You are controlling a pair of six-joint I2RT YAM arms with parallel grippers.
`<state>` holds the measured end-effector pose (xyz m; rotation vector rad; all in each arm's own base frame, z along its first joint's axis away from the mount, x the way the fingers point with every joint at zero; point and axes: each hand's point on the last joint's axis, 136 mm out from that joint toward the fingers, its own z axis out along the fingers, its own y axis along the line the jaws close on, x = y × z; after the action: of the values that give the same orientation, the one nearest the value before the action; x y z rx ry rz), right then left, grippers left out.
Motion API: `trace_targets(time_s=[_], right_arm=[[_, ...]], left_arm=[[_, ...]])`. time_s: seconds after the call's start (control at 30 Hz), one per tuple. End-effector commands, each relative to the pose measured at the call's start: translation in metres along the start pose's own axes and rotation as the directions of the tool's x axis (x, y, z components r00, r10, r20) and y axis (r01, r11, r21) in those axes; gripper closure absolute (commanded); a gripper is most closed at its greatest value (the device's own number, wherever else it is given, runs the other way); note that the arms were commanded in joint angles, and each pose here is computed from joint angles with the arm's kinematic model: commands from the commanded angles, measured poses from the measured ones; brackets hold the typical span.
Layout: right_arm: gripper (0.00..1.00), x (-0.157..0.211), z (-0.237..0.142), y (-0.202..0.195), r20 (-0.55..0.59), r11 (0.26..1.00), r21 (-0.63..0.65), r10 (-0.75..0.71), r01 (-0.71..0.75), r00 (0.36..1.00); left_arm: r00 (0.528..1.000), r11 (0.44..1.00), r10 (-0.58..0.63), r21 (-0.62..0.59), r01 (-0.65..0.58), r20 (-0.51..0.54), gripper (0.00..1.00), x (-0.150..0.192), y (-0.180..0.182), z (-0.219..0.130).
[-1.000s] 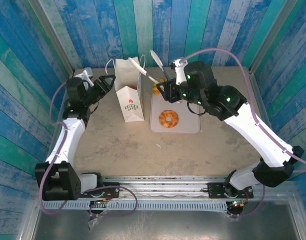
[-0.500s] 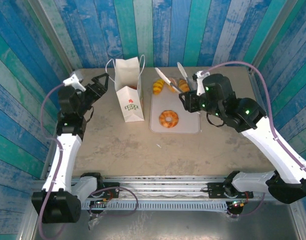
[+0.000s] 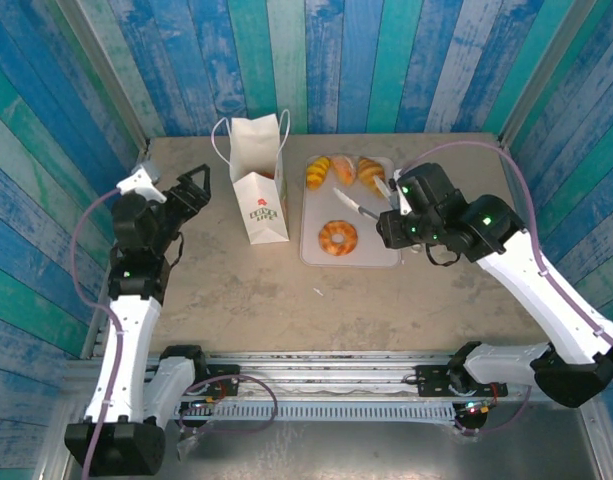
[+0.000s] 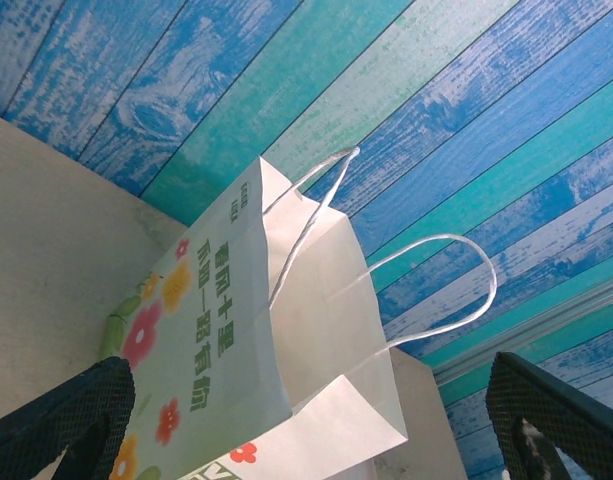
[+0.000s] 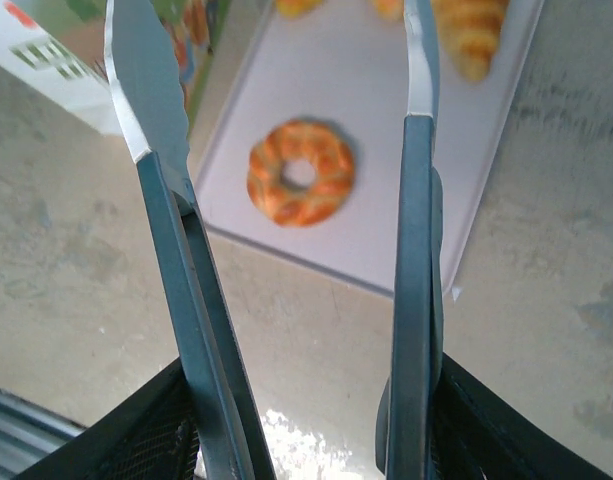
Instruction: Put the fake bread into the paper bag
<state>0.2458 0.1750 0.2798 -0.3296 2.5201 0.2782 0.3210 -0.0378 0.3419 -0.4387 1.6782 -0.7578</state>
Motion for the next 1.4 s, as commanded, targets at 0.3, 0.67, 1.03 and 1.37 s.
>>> trace_targets(time_s=[0.3, 0.67, 1.03, 1.37], right_arm=[[0.43, 0.053, 0.062, -0.013, -0.386, 0.998, 0.014, -0.046, 0.056, 0.921], [0.46, 0.033, 0.091, -0.025, -0.504, 0.993, 0.073, -0.04, 0.089, 0.863], [0.49, 0.025, 0.11, -0.022, -0.574, 0.99, 0.083, -0.048, 0.117, 0.817], [0.52, 0.023, 0.124, -0.021, -0.602, 0.989, 0.086, -0.047, 0.123, 0.797]], left_arm=[[0.991, 0.973, 0.133, -0.189, -0.13, 0.004, 0.06, 0.023, 0.046, -0.031], [0.989, 0.966, 0.151, -0.211, -0.147, 0.0, 0.06, 0.031, 0.058, -0.03], [0.991, 0.974, 0.136, -0.182, -0.134, 0.002, 0.06, 0.034, 0.055, -0.028], [0.989, 0.971, 0.146, -0.193, -0.144, -0.002, 0.06, 0.035, 0.058, -0.028]])
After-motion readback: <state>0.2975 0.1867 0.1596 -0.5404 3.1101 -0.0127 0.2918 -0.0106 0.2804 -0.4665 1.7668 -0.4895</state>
